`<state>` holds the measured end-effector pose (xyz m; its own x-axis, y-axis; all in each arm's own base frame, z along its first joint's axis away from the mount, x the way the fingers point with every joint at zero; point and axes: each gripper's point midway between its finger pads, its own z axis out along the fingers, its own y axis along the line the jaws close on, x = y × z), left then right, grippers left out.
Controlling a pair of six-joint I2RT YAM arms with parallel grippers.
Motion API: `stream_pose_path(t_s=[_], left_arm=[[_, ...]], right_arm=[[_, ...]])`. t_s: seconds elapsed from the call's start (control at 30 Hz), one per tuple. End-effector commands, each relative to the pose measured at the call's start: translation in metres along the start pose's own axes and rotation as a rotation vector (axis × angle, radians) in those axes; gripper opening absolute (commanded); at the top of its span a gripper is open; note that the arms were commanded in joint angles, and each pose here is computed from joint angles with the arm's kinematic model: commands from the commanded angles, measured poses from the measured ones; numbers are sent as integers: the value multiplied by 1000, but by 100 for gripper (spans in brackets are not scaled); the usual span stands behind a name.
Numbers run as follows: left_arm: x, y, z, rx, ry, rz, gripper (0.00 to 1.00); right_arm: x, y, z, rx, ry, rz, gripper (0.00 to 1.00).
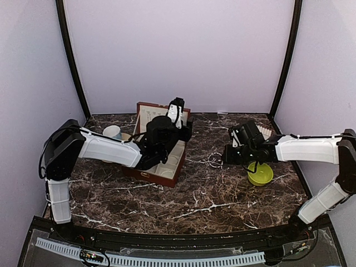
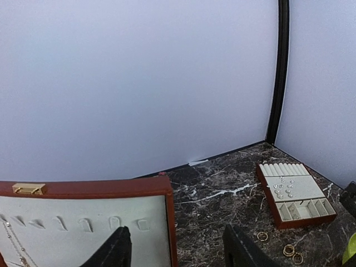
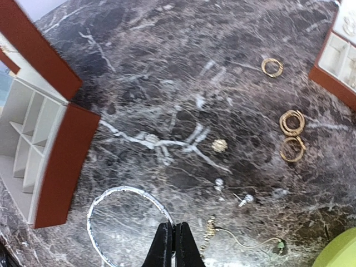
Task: Organize the mixed jewelry
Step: Move the jewelry box to the center of the board.
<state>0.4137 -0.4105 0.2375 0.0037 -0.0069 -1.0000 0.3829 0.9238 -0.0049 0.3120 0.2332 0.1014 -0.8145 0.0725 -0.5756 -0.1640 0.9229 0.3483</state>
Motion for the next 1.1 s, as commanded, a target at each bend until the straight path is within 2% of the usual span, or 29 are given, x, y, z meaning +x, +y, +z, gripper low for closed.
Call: stream_pose_path(t_s=[0.0, 0.13, 0.17, 0.2, 0.23, 0.27, 0.3, 0.33, 0.37, 0.6, 0.77, 1.07], left_arm=[[-54, 3, -25, 75, -73, -57, 63], [-71, 11, -54, 143, -32, -67, 66], [-57, 7, -60, 192, 31, -70, 67], [-67, 14, -67, 211, 33, -92, 66], [-49, 9, -74, 276, 116, -121, 65], [-56, 19, -78, 289, 126, -155, 65], [-40, 14, -87, 350, 208, -196, 63], [-47, 20, -92, 367, 214, -225, 62], [-35, 13, -102, 434, 282, -259, 61], [-20, -23, -149, 736, 523, -450, 56], [7, -27, -158, 740, 661, -568, 52], [36, -20, -152, 641, 746, -598, 47]], right_arm=[[-22, 31, -9, -52, -48, -40, 0], [-28, 49, -13, -77, -57, -72, 0], [-29, 54, -13, -85, -62, -82, 0], [-31, 58, -13, -94, -69, -91, 0], [-31, 62, -13, -103, -73, -102, 0], [-32, 65, -12, -105, -78, -113, 0], [-33, 67, -11, -106, -85, -124, 0], [-34, 70, -10, -109, -89, -132, 0], [-36, 73, -9, -115, -93, -144, 0], [-42, 119, -7, -236, -117, -261, 0], [-43, 140, -13, -296, -147, -303, 0], [-41, 157, -35, -404, -198, -336, 0]])
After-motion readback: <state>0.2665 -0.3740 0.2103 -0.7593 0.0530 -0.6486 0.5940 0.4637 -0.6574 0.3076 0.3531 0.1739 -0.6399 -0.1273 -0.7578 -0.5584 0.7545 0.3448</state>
